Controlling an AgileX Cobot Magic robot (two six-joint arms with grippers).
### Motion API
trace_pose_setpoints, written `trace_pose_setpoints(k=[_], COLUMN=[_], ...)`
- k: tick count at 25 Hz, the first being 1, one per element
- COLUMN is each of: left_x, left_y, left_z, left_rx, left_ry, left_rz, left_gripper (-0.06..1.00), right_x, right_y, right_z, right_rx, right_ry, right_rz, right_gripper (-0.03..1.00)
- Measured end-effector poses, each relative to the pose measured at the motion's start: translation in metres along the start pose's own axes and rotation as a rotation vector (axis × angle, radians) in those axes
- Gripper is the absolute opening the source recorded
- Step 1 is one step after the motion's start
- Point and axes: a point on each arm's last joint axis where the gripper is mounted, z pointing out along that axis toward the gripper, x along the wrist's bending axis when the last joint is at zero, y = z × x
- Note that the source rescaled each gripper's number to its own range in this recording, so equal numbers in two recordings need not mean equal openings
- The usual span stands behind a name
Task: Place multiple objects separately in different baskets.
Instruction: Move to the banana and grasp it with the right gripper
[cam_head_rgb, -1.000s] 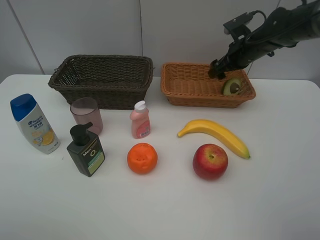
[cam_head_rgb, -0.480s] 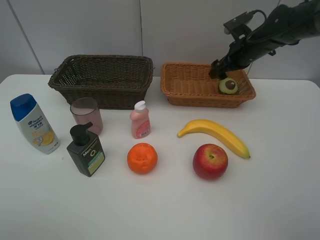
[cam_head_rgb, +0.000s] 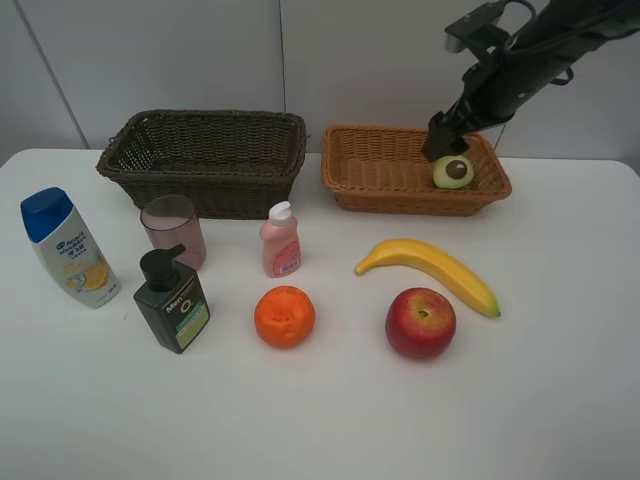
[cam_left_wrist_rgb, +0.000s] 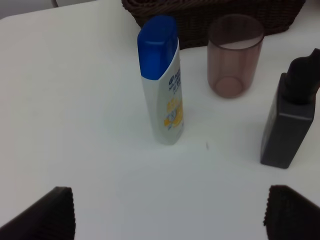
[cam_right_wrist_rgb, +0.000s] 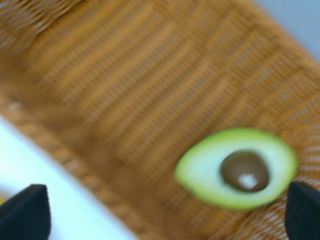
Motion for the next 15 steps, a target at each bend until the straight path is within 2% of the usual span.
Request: trace_pose_setpoints(k=[8, 15], left_x=[0.0, 0.0], left_y=[0.0, 0.0], left_z=[0.0, 0.0], left_rx=[0.0, 0.0], left_ry=[0.0, 0.0], left_rz=[0.0, 0.0], left_gripper=[1.0, 1.0], right_x=[0.029, 0.049], right_y=[-0.003, -0.031], right_z=[-0.007, 0.007], right_rx=[0.118, 0.201], right_ry=[0.135, 0.193], right_rz=[-0.045, -0.044], right_gripper=[1.0, 1.0])
